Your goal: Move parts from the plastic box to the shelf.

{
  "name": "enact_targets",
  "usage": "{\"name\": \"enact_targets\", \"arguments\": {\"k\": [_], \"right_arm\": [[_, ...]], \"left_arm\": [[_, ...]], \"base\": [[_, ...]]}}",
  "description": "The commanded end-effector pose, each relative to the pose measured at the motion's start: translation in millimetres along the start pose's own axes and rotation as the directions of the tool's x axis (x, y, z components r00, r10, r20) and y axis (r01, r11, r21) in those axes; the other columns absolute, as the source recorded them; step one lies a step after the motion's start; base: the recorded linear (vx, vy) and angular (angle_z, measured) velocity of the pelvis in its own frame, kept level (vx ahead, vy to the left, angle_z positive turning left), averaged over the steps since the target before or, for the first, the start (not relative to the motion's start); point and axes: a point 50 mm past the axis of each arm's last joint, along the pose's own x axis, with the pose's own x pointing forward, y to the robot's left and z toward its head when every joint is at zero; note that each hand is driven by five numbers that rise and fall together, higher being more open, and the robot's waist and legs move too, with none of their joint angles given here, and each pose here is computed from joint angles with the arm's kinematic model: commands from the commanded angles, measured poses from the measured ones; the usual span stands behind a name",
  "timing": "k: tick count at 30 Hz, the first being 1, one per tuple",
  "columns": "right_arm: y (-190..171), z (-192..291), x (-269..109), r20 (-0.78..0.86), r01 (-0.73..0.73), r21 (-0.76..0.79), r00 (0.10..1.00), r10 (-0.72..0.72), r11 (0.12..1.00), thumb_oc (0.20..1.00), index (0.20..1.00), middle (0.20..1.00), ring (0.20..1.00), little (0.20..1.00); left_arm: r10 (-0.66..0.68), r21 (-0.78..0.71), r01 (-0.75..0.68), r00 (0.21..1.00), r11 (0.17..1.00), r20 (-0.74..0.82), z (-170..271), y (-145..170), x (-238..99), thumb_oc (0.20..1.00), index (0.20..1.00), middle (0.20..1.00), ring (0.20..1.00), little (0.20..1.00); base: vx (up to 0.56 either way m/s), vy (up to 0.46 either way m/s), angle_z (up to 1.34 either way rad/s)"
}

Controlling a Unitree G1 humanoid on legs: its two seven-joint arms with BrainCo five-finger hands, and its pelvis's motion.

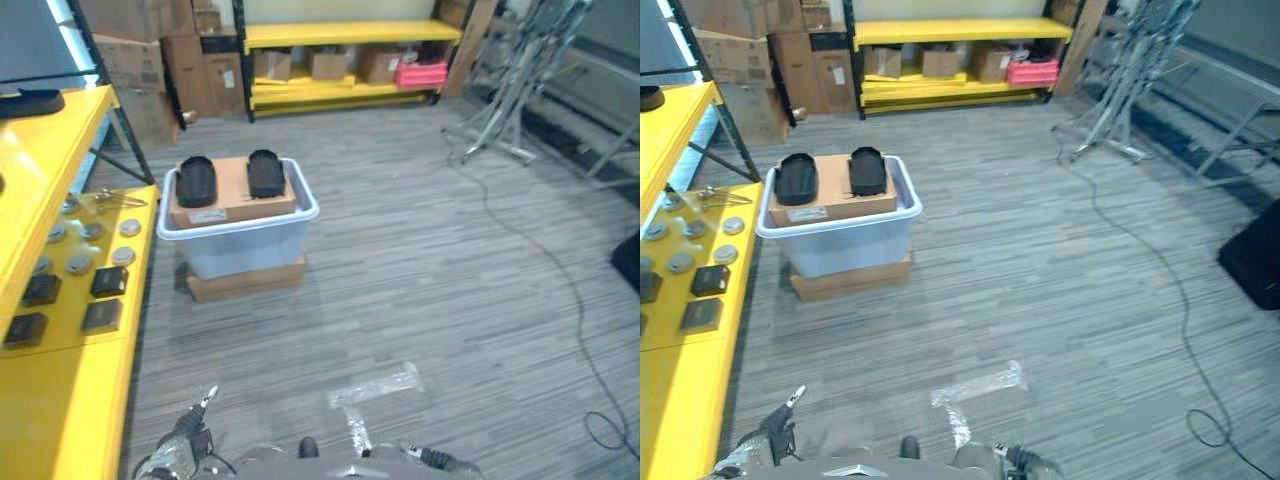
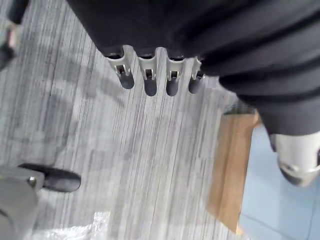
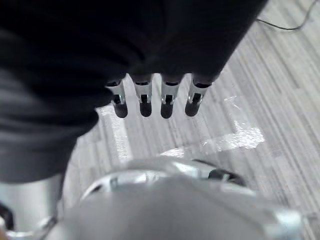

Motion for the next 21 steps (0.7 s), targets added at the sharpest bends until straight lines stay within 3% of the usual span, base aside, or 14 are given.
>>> {"name": "enact_targets", "arguments": {"k": [1, 9, 13, 16, 21], "right_arm": [[-8.2, -26.9, -2.7, -0.055, -0.008, -0.01, 0.998, 0.007, 1.0, 1.0, 1.0, 1.0, 1.0, 1.0], [-11.6, -31.0, -4.0, -0.028, -0.003, 0.039, 1.0, 0.004, 0.999, 1.0, 1.0, 1.0, 1.0, 1.0], [-11.6, -31.0, -4.0, -0.028, -0.003, 0.039, 1.0, 0.004, 0.999, 1.0, 1.0, 1.0, 1.0, 1.0], [-19.9, -15.6, -1.9, -0.051, 0.041, -0.015, 0.998, -0.041, 0.999, 1.0, 1.0, 1.0, 1.0, 1.0], [-37.6, -17.7, -3.7, -0.083, 0.095, -0.012, 0.992, -0.096, 0.995, 1.0, 1.0, 1.0, 1.0, 1.0]], "left_arm": [[0.057, -0.018, -0.058, 0.998, 0.998, -0.037, -13.4, 23.9, -4.1, 1.0, 1.0, 1.0, 1.0, 1.0], [0.036, 0.024, -0.035, 0.998, 0.999, -0.046, -32.7, 27.7, -8.7, 1.0, 1.0, 1.0, 1.0, 1.0], [0.036, 0.024, -0.035, 0.998, 0.999, -0.046, -32.7, 27.7, -8.7, 1.0, 1.0, 1.0, 1.0, 1.0], [0.022, -0.072, -0.026, 0.998, 0.997, -0.054, -33.8, 19.7, -8.0, 1.0, 1.0, 1.0, 1.0, 1.0], [0.032, -0.077, -0.036, 0.998, 0.996, -0.057, -28.7, 15.0, -6.2, 1.0, 1.0, 1.0, 1.0, 1.0]], "base": [[0.42, -0.173, 0.86], [0.41, -0.195, 0.48], [0.04, -0.024, 0.55], [0.82, -0.627, -0.04], [0.13, -0.222, 0.44]]}}
